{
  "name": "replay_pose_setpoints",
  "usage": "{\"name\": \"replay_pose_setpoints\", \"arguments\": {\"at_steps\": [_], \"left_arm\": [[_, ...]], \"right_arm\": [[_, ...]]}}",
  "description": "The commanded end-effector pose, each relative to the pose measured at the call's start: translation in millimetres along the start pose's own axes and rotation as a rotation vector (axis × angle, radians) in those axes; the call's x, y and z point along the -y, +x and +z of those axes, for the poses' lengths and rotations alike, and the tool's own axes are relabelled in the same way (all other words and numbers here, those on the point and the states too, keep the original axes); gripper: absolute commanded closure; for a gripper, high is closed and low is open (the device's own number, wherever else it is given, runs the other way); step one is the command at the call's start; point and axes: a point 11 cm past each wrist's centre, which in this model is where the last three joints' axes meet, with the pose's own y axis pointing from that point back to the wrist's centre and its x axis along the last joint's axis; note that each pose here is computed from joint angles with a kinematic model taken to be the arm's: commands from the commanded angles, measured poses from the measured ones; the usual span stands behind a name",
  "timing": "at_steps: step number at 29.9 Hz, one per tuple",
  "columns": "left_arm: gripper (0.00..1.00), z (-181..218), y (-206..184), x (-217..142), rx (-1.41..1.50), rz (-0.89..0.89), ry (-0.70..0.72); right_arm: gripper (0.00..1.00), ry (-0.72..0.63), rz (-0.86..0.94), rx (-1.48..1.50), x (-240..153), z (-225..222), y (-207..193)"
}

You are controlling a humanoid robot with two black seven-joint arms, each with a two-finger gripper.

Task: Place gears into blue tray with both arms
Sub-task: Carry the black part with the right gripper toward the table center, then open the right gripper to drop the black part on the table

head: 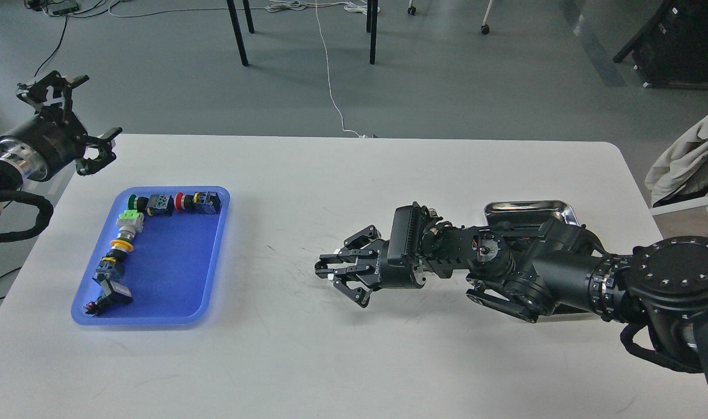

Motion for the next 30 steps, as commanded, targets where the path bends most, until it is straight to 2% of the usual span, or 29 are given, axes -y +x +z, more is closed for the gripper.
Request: {"name": "replay_pose_setpoints", "arguments": {"at_steps": [1, 6, 8, 9, 12, 14, 15, 24, 30], "left_arm": [[0.02, 0.3, 0.2, -0.1, 0.0, 0.0, -0.001], [0.02, 1.5, 1.8, -1.3, 0.003, 0.004, -0.001], [0.02, 2.0, 2.3, -1.6, 0.004, 0.005, -0.002], [0.02, 2.3, 2.3, -1.6, 0.003, 0.005, -0.003], [0.02, 1.7, 2.7, -1.9, 0.003, 0.006, -0.002], [0.02, 1.7, 2.7, -1.9, 0.003, 0.006, -0.002], [0.02, 1.3, 2.7, -1.9, 0.003, 0.006, 0.0], [0.02, -2.1, 6.3, -4.6, 0.002, 0.014, 0.006], [0.02, -2.9, 9.0, -6.6, 0.004, 0.02, 0.009]], "right_arm": [[0.99, 0.001, -0.003, -0.002, -0.2, -0.6, -1.4], [0.98, 0.0, -0.008, 0.003, -0.4, -0.9, -3.7], [0.88, -0.001, -0.007, 0.009, -0.2, -2.0, -5.0], [0.8, -0.001, -0.008, 0.012, -0.3, -2.4, -6.3], [0.69, -0.002, -0.008, 0.016, -0.3, -3.1, -7.9], [0.54, -0.003, -0.006, 0.02, -0.2, -3.8, -8.5], [0.52, -0.003, -0.005, 0.019, -0.2, -3.3, -7.9], [0.39, -0.017, 0.011, 0.03, -0.1, -0.4, -4.3], [0.29, -0.075, 0.092, 0.071, 0.5, 15.4, 18.7]]}}
